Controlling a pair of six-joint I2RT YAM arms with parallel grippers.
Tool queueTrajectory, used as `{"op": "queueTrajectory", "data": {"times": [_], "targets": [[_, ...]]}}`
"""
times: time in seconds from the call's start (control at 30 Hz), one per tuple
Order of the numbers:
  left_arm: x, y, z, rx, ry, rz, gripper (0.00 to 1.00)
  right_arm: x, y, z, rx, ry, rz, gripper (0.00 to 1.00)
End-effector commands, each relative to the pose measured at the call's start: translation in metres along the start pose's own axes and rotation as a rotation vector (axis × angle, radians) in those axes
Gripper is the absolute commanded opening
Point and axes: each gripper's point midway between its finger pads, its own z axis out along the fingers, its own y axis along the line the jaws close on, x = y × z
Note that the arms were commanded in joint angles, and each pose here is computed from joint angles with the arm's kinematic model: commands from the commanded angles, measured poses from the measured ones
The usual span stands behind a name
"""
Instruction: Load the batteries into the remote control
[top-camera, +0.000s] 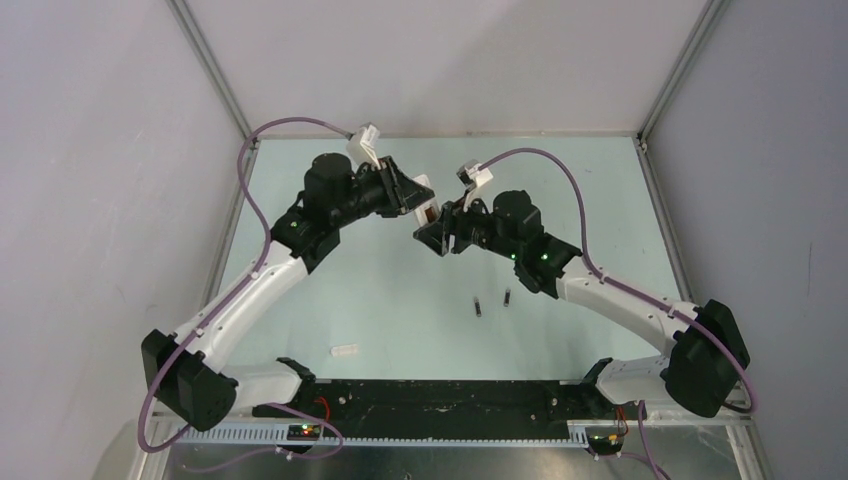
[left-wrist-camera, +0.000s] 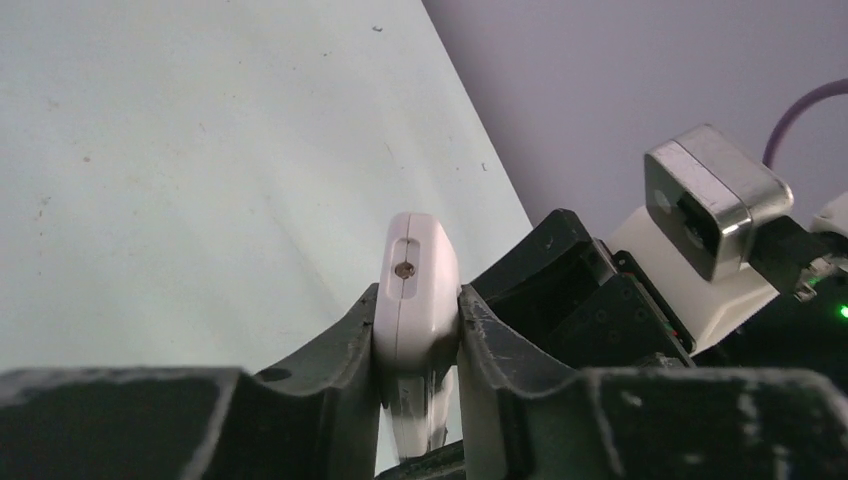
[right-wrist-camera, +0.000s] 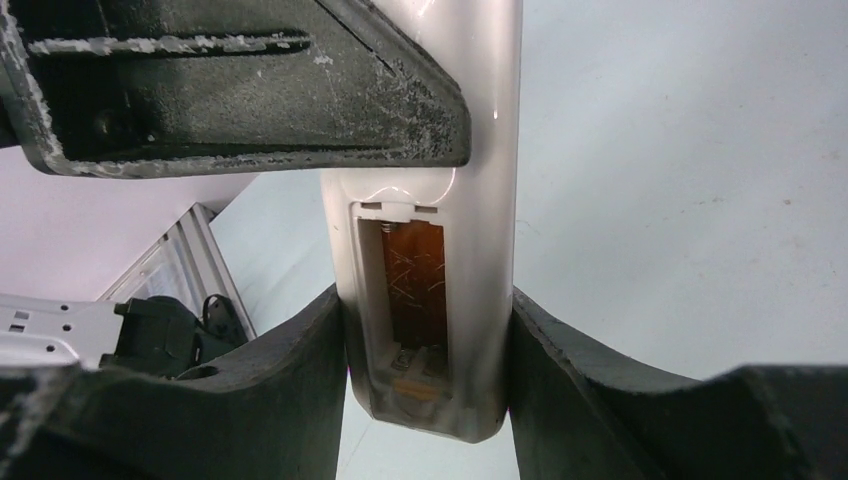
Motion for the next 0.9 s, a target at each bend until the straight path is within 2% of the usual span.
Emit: {"op": "queueTrajectory", "data": {"times": [0.0,0.03,0.1,0.17,0.2,0.23,0.27,0.3,0.5,0.57,0.7,0.87], "targets": [[-0.014,-0.015,-0.006,0.053,-0.068,0.029,0.20,-0.041,0.024,-0.001,-0.095,-0.100,0.004,0.40],[-0.015,-0.014,-0.006,0.048,-0.073,0.035,0.10,-0.039,0.021,0.000,-0.089,-0.085,0.024,0.40],[-0.018,-0.013,-0.007,0.039,-0.087,0.048,0.01,-0.037,0.018,0.000,-0.075,-0.065,0.054,0.44],[-0.020,-0.011,-0.009,0.028,-0.100,0.069,0.00,-0.034,0.014,-0.003,-0.050,-0.049,0.055,0.58],[-0.020,-0.011,-0.011,0.025,-0.106,0.078,0.00,-0.031,0.011,-0.004,-0.028,-0.040,0.036,0.78],[-0.021,-0.009,-0.012,0.016,-0.113,0.096,0.00,-0.032,0.012,-0.010,-0.020,-0.047,0.023,0.89],[-0.022,-0.008,-0.014,0.013,-0.117,0.105,0.00,-0.033,0.009,-0.013,0.003,-0.055,0.005,0.97],[-0.021,-0.006,-0.014,0.006,-0.116,0.122,0.00,-0.036,0.010,-0.020,0.007,-0.071,-0.002,0.99],[-0.015,0.010,-0.018,-0.033,-0.103,0.190,0.00,-0.046,-0.006,-0.052,0.108,-0.135,0.016,0.99],[-0.014,0.016,-0.019,-0.050,-0.095,0.201,0.00,-0.043,-0.017,-0.061,0.163,-0.146,0.024,0.94],[-0.007,0.024,-0.019,-0.059,-0.069,0.209,0.00,-0.008,-0.060,-0.073,0.381,-0.048,0.051,0.82],[0.005,0.036,-0.019,-0.082,-0.045,0.206,0.00,0.054,-0.096,-0.070,0.547,0.156,0.089,0.68]]}}
